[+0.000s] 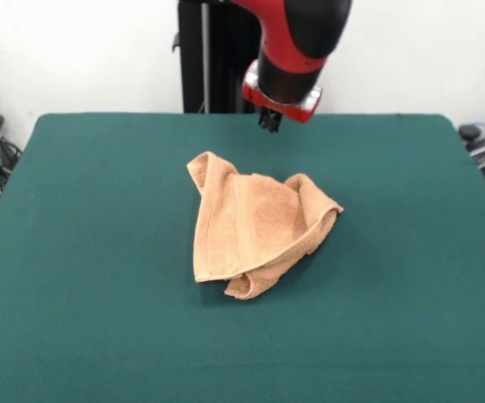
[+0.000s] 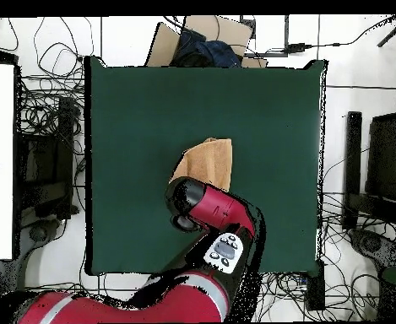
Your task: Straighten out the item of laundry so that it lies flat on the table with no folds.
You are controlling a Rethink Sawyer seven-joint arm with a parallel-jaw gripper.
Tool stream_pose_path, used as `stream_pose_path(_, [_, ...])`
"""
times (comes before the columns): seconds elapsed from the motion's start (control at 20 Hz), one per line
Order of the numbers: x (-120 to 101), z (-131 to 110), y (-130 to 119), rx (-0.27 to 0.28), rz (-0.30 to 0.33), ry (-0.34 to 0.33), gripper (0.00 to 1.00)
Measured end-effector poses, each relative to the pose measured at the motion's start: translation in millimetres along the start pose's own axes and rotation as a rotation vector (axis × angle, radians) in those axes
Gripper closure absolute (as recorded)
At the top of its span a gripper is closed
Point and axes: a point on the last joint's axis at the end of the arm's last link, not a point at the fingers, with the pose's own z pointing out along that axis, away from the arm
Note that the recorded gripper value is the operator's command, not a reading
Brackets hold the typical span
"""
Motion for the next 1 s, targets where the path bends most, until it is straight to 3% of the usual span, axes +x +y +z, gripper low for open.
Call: stream_pose_path(1.0, [-18,34,7,-0.005,-0.014,0.039,1.00])
